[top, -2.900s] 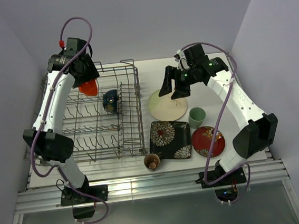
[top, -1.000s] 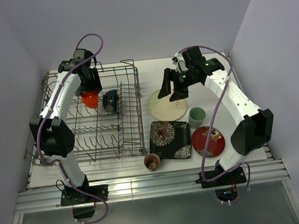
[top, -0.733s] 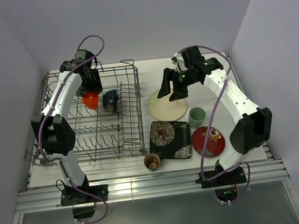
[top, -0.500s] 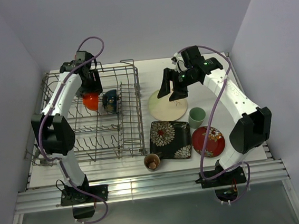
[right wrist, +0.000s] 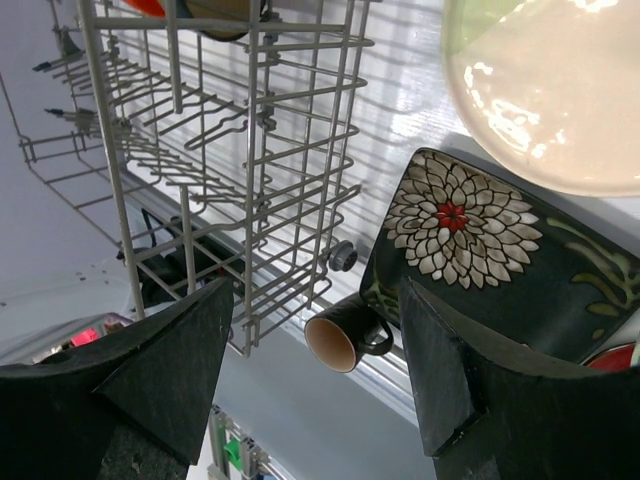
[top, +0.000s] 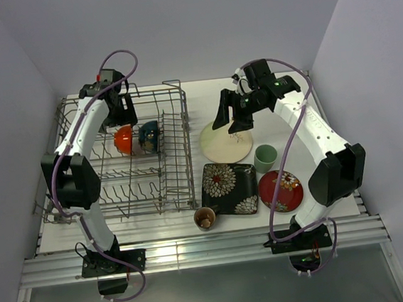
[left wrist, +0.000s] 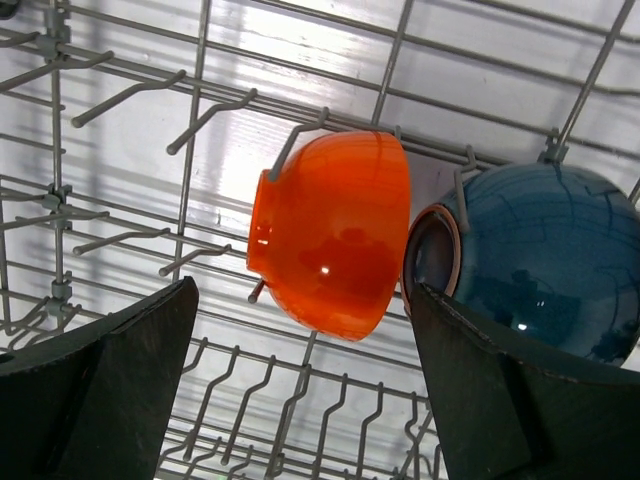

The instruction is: Load the mixed dishes into the dish rack

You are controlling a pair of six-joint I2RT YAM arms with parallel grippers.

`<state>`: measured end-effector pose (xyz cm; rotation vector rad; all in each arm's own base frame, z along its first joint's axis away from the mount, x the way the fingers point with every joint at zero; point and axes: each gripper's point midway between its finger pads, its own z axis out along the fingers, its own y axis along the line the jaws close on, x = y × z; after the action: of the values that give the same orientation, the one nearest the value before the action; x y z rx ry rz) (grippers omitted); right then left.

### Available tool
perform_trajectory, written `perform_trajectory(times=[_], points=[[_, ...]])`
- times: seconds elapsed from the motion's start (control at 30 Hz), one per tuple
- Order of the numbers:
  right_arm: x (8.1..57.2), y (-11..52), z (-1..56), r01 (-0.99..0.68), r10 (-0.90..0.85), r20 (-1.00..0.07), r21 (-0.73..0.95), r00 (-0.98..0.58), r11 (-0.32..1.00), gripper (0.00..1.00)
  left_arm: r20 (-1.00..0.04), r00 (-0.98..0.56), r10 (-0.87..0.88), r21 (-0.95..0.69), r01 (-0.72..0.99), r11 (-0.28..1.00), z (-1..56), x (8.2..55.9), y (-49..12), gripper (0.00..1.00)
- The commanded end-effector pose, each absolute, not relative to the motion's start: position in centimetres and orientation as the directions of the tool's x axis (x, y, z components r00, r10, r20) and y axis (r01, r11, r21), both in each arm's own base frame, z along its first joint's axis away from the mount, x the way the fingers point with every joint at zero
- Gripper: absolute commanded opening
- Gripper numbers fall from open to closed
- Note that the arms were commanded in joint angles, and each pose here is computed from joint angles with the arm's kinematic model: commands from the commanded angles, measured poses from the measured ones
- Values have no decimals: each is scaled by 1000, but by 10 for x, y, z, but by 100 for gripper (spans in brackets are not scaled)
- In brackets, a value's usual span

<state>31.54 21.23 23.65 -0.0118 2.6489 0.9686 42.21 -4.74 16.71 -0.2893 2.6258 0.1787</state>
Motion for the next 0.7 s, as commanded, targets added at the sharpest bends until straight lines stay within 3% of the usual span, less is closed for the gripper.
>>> perform_trajectory(times=[0.0, 0.17, 0.37, 0.67], points=[[324, 206, 249, -106, 133, -336, 607, -932, 788, 74, -596, -769, -231, 36, -314, 949, 216, 425, -40, 94], [323, 180, 234, 28, 234, -305, 554, -923, 832, 74, -624, -721, -301, -129, -284, 950, 248, 418, -72, 92], [303, 105, 209, 312, 436, -269, 402, -859, 861, 71, -620, -709, -336, -414, -69, 908, 300, 408, -160, 88], [255, 60, 172, 450, 523, -249, 297, -815, 842, 66, -604, -737, -303, -557, 119, 822, 339, 378, -220, 85]])
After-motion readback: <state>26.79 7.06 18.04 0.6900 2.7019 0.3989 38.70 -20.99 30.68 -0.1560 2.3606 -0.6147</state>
